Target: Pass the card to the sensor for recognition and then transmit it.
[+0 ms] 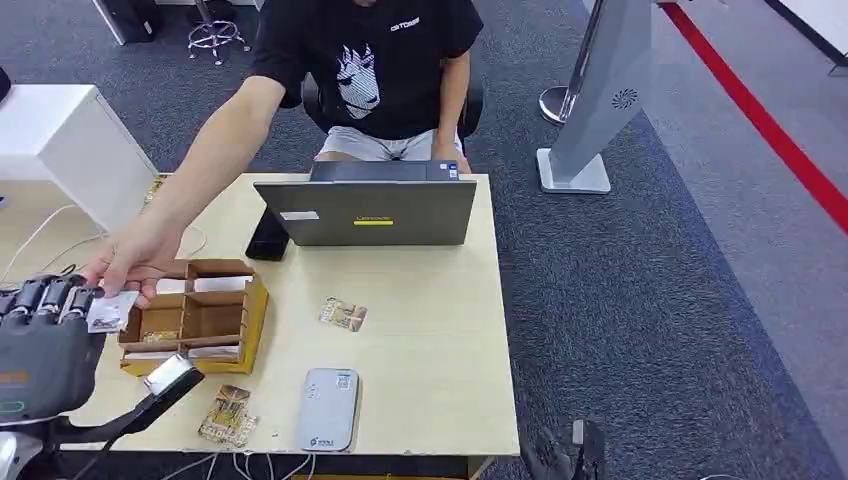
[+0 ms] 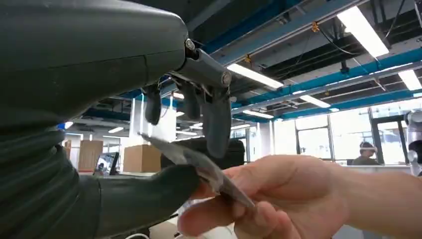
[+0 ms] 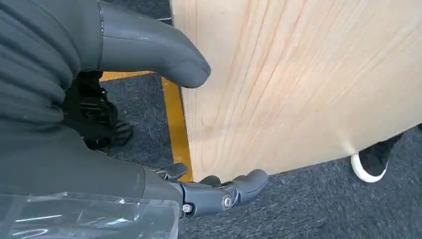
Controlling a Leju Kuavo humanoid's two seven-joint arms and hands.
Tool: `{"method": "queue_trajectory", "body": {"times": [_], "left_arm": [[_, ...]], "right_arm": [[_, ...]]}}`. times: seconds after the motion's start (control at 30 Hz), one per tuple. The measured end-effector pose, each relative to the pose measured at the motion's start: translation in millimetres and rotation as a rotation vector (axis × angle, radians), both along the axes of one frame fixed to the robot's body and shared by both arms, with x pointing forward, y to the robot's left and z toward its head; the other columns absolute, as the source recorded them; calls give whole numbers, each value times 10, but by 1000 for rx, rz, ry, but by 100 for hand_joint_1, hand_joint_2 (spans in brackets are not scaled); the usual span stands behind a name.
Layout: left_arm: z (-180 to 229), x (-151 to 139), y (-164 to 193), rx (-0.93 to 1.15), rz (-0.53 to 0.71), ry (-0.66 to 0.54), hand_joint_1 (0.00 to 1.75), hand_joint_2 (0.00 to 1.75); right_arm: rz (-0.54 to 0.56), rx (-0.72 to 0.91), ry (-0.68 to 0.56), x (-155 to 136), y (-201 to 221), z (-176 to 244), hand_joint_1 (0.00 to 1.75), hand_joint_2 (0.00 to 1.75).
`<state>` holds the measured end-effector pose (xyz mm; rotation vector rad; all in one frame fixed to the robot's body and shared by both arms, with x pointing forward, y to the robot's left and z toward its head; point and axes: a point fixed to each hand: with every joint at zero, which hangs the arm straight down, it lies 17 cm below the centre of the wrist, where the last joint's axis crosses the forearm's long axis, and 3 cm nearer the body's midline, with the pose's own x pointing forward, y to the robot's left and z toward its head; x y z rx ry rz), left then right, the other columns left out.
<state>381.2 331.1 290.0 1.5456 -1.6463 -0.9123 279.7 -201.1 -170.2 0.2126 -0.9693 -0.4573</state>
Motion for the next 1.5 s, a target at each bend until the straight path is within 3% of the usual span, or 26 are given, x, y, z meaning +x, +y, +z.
{"method": "queue_trajectory", "body": {"times": [0.3,0.6,1.03,1.5], "left_arm": [[65,-43,-28,-3,-3,-32,175,175],[-302,-44,-149,18,-22,68,175,175],[-1352,6,-897,-2,-149,304,175,175],[-1642,26,-1567,18,-278,371,175,175]], "right_arm": [[24,-3,0,-17,63,4,0,175],[30,-1,1,-6,86,20,0,175],[62,-16,-12,45,154,60,0,175],[87,-22,-14,83,211,80,0,175]]}}
